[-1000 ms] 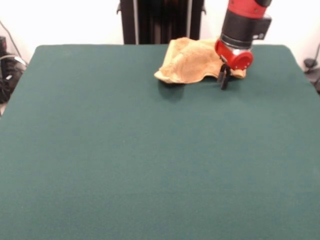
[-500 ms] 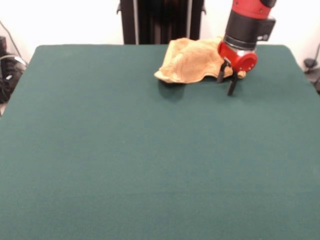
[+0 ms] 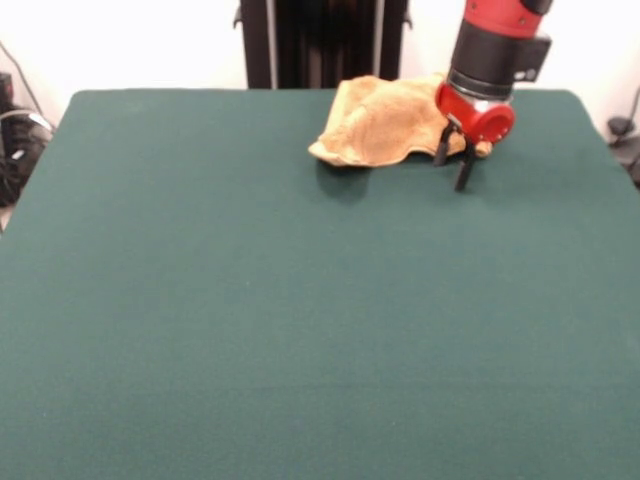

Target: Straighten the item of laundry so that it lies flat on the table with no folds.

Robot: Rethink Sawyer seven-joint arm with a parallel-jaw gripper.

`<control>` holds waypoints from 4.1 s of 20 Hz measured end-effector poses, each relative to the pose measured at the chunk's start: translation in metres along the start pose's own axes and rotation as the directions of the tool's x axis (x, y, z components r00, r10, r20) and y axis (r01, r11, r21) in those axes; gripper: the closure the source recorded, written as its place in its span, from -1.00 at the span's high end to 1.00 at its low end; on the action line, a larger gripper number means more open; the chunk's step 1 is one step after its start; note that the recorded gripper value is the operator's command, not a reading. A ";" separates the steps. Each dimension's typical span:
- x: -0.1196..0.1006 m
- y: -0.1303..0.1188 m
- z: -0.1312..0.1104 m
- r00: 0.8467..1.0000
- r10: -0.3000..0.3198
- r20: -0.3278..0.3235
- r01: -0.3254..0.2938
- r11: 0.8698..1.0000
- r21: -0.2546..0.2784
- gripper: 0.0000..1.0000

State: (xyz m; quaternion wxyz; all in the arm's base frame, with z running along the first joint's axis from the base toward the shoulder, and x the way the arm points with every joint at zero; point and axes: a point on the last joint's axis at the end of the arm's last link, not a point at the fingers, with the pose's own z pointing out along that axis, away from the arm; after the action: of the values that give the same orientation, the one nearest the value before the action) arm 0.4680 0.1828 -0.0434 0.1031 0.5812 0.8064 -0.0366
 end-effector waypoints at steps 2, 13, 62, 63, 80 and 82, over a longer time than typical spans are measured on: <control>0.002 0.000 -0.002 1.000 -0.005 -0.003 0.005 1.000 0.002 1.00; 0.027 0.002 -0.041 0.997 -0.067 -0.034 0.068 0.998 0.016 1.00; 0.067 -0.013 -0.063 0.982 0.073 -0.175 -0.057 0.994 0.095 1.00; 0.082 -0.018 -0.076 0.978 0.047 -0.202 -0.024 0.993 0.117 1.00; 0.036 -0.020 -0.063 0.977 0.112 -0.181 -0.085 0.985 0.150 1.00; 0.027 -0.021 -0.059 0.980 0.107 -0.171 -0.082 0.986 0.147 1.00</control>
State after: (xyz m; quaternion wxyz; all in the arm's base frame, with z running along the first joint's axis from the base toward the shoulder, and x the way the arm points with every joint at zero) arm 0.4327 0.2121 0.0071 -0.0086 0.6256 0.7793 -0.0358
